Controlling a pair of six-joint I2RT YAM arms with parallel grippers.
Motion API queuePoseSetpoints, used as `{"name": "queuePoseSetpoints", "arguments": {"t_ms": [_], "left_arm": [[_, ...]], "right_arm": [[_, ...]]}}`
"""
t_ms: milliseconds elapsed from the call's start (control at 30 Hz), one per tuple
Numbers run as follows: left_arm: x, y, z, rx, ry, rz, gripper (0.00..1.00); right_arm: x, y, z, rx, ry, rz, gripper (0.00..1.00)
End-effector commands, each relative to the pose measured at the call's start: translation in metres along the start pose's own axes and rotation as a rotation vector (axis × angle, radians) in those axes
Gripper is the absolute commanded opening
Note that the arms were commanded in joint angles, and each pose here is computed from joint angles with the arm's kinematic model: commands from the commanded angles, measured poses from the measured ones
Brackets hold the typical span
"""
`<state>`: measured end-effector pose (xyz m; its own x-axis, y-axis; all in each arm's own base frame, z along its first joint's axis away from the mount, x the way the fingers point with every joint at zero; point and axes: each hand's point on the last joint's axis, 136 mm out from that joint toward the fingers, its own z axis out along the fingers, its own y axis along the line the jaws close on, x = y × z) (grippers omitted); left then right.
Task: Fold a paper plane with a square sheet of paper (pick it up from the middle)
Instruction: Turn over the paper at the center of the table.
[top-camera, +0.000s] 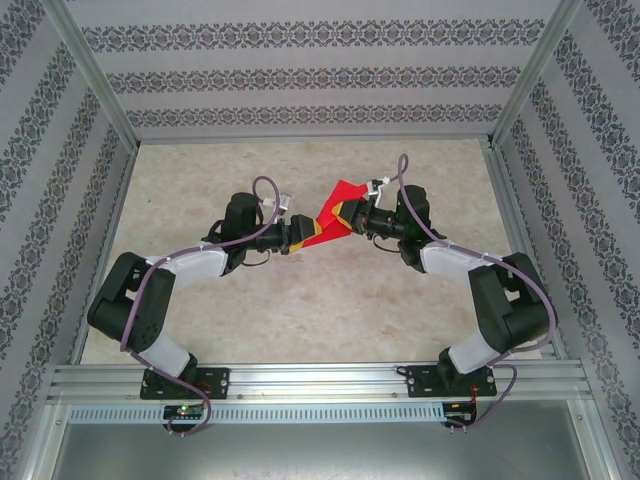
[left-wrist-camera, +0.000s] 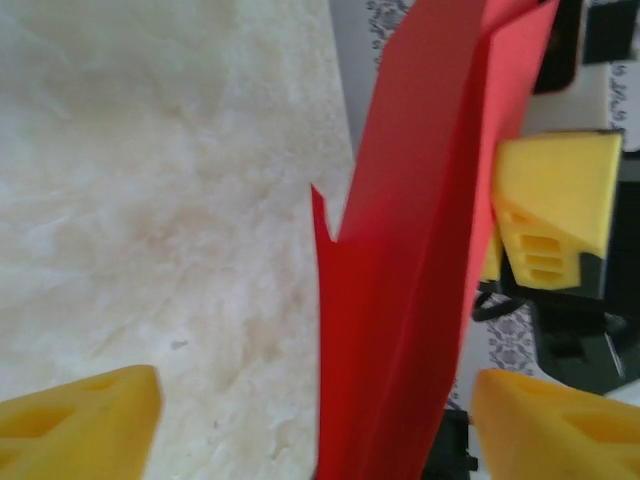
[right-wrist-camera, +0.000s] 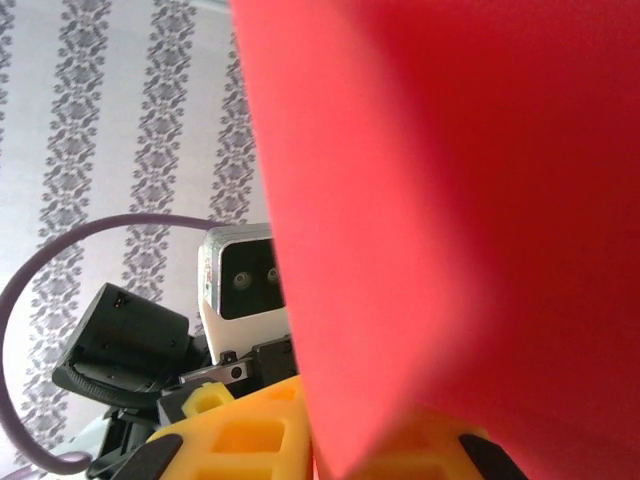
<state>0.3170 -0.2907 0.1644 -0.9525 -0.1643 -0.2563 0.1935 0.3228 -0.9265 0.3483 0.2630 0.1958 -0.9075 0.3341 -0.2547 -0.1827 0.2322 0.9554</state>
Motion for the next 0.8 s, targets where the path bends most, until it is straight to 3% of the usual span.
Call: {"name": "queuePoseSetpoints", "arguments": {"t_ms": [0,567,767], "left_arm": [[-0.006,-0.046,-0.006,0.134,-0.003,0.103,0.75],[-0.008,-0.045,-0.003,0.139,-0.002,0.087,0.27],[-0.009,-0.037,-0.001,0.112,-0.004,0.074,0.12]], "right_arm": [[0.012,0.01,0.01,-0.069,0.085,-0.007,0.12],[0.014,-0.006,0.012,-0.052,0.1,0.037,0.14],[0.004,-0.01,-0.003,-0.023,0.048,0.036,0.29]]}}
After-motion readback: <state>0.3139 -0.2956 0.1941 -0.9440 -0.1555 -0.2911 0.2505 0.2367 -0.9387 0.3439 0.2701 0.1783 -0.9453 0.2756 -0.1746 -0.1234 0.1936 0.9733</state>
